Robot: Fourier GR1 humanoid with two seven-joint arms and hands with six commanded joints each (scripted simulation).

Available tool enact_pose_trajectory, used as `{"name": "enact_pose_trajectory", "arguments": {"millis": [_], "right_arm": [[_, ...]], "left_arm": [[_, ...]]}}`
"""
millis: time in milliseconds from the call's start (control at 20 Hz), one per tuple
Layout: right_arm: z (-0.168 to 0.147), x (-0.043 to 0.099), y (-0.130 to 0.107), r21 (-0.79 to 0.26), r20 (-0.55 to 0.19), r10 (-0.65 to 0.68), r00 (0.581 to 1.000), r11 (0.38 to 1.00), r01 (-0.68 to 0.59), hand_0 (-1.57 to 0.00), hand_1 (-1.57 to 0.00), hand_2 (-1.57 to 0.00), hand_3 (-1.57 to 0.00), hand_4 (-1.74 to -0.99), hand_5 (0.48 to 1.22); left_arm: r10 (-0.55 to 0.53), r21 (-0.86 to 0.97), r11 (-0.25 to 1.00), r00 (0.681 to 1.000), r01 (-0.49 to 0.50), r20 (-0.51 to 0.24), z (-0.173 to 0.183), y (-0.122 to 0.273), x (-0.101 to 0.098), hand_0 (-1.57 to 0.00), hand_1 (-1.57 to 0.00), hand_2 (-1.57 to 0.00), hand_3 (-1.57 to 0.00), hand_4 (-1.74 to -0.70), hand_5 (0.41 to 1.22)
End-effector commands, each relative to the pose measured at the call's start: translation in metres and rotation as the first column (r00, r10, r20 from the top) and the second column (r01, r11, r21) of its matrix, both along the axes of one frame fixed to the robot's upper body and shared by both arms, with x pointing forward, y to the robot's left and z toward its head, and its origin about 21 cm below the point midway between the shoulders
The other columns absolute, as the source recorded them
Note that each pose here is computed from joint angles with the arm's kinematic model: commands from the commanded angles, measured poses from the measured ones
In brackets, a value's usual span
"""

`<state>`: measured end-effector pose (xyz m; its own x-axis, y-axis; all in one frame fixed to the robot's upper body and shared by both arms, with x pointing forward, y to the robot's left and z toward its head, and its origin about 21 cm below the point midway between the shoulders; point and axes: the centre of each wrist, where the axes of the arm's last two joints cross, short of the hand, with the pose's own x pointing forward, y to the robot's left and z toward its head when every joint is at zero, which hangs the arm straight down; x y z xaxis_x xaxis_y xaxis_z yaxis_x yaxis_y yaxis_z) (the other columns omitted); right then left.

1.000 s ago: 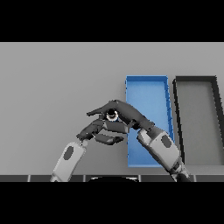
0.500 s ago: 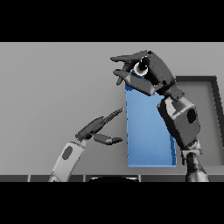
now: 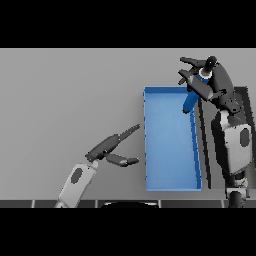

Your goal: Pick up the blue pipe and place it into the blue bin.

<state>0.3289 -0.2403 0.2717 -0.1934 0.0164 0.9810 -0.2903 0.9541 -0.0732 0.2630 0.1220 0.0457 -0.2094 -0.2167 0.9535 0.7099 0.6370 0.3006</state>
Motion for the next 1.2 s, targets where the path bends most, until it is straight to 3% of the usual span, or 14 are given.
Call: {"name": "enact_pose_trajectory", "arguments": {"millis": [0, 350, 600, 650, 850, 900, 1000, 1100, 1150], "right_arm": [[-0.01, -0.002, -0.009, -0.005, -0.028, -0.027, 0.999, 1.0, 0.027, -1.57, -1.57, -1.57, -1.57, -1.741, 1.221], [-0.079, -0.038, -0.027, -0.028, -0.242, -0.169, 0.956, 0.985, 0.168, -1.57, -1.57, -1.57, -1.57, -1.741, 1.221], [-0.114, -0.054, -0.026, -0.114, -0.397, -0.31, 0.864, 0.951, 0.289, -1.57, -1.57, -1.57, -1.52, -1.741, 1.221], [-0.119, -0.056, -0.024, -0.136, -0.42, -0.33, 0.845, 0.944, 0.301, -1.57, -1.57, -1.57, -1.26, -1.741, 1.221], [-0.145, -0.057, -0.024, -0.265, -0.51, -0.433, 0.743, 0.901, 0.343, -1.57, -1.55, -1.57, -0.85, -1.741, 1.221], [-0.149, -0.056, -0.022, -0.289, -0.537, -0.442, 0.719, 0.897, 0.335, -1.46, -1.34, -1.34, -0.79, -1.678, 1.221], [-0.152, -0.052, -0.023, -0.335, -0.58, -0.461, 0.671, 0.886, 0.32, -0.94, -0.85, -0.86, -0.5, -1.503, 1.221], [-0.154, -0.053, -0.023, -0.355, -0.584, -0.44, 0.682, 0.894, 0.273, -0.6, -0.55, -0.55, -0.32, -1.337, 1.221], [-0.155, -0.053, -0.024, -0.38, -0.59, -0.432, 0.682, 0.894, 0.238, -0.48, -0.44, -0.44, -0.26, -1.275, 1.186]], "left_arm": [[0.002, 0.004, 1.0, 1.0, -0.002, 0.001, -0.001, -0.001, -0.001, 0.0, 0.0, 0.0, 0.0, -0.87, 0.419], [0.011, 0.003, 1.0, 1.0, -0.011, -0.026, -0.004, 0.0, -0.006, 0.0, 0.0, 0.0, 0.0, -0.88, 0.427], [0.0, -0.013, 1.0, 1.0, -0.001, -0.015, -0.001, 0.002, -0.007, 0.0, 0.0, 0.0, 0.0, -0.89, 0.422], [-0.005, -0.009, 1.0, 1.0, 0.005, -0.018, -0.003, -0.001, -0.01, 0.0, 0.0, 0.0, 0.0, -0.89, 0.42], [0.001, -0.003, 1.0, 1.0, -0.001, -0.017, 0.0, 0.002, -0.008, 0.0, 0.0, 0.0, 0.0, -0.88, 0.421], [-0.004, -0.003, 1.0, 1.0, 0.004, -0.011, 0.003, 0.0, -0.007, 0.0, 0.0, 0.0, 0.0, -0.88, 0.421], [0.002, 0.008, 1.0, 1.0, -0.002, -0.015, 0.003, 0.002, -0.006, 0.0, 0.0, 0.0, 0.0, -0.88, 0.422], [0.003, 0.009, 1.0, 1.0, -0.003, -0.016, 0.003, 0.002, -0.006, 0.0, 0.0, 0.0, 0.0, -0.88, 0.427], [0.002, 0.006, 1.0, 1.0, -0.002, -0.017, 0.004, 0.001, -0.006, 0.0, 0.0, 0.0, 0.0, -0.88, 0.428]]}}
